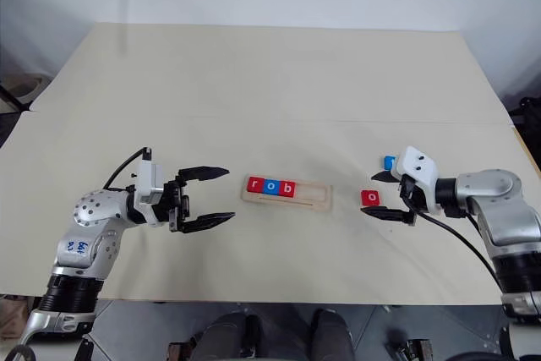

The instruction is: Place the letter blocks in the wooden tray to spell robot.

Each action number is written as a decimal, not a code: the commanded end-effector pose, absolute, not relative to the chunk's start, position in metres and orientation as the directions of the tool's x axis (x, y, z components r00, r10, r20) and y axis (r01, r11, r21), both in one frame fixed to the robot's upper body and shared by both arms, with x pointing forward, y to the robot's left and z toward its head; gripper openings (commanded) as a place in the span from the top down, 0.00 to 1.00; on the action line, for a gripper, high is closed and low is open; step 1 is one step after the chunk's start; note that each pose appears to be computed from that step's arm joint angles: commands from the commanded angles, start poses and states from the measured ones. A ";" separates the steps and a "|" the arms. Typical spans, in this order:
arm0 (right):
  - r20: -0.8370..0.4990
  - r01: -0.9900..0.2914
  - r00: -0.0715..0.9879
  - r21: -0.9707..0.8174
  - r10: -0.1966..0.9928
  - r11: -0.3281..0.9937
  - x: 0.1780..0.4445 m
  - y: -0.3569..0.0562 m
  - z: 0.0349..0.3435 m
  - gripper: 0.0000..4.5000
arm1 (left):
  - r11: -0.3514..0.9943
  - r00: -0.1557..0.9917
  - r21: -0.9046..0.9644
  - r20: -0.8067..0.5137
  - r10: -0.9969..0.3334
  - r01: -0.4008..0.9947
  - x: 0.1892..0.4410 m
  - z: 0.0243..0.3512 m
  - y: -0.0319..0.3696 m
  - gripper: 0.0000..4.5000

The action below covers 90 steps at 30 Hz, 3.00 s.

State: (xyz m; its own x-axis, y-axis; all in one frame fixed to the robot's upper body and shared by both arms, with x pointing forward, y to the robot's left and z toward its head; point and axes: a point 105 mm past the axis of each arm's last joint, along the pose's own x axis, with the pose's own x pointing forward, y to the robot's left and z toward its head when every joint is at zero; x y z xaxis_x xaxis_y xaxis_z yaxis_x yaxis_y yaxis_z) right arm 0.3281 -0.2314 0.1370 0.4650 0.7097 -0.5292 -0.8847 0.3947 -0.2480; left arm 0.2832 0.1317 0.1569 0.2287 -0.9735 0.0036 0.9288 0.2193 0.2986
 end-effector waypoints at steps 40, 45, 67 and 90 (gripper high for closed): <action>-0.506 -0.968 0.239 -0.192 0.829 0.162 0.346 -0.112 0.147 0.68 | 0.209 0.226 0.353 -0.007 -0.974 0.912 0.275 0.161 0.135 0.00; -0.516 -0.965 0.250 -0.205 0.820 0.165 0.349 -0.114 0.144 0.47 | 0.218 0.234 0.351 -0.003 -0.972 0.911 0.274 0.161 0.135 0.00; -0.458 -0.937 0.347 -0.201 0.819 0.285 0.333 -0.160 0.161 0.64 | 0.230 0.245 0.346 -0.001 -0.969 0.910 0.275 0.161 0.136 0.00; -0.464 -0.939 0.343 -0.206 0.817 0.277 0.347 -0.125 0.136 0.99 | 0.241 0.253 0.346 0.010 -0.967 0.907 0.278 0.163 0.134 0.00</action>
